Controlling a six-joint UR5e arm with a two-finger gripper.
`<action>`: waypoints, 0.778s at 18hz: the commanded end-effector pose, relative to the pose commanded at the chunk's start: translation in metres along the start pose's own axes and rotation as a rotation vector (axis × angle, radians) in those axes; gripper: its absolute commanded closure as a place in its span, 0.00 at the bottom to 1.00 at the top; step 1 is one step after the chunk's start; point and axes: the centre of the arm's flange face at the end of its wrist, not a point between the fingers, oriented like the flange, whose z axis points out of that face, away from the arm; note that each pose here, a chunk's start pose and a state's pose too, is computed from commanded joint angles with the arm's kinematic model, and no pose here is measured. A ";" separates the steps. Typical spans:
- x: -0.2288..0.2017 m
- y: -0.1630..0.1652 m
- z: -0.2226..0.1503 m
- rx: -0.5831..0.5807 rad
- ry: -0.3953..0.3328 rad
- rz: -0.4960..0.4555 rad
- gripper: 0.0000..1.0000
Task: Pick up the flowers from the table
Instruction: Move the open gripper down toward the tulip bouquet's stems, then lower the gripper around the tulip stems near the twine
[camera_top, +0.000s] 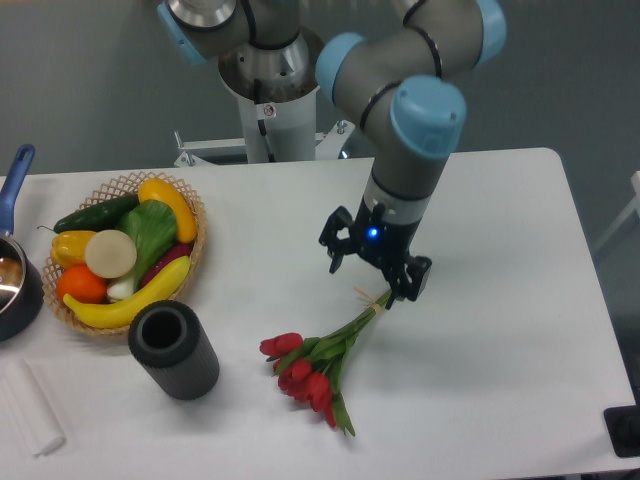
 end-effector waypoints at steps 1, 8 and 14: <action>0.000 0.001 0.006 0.002 -0.005 0.003 0.00; -0.018 0.002 0.042 0.000 0.004 0.005 0.00; -0.013 0.000 0.071 -0.019 0.034 0.013 0.00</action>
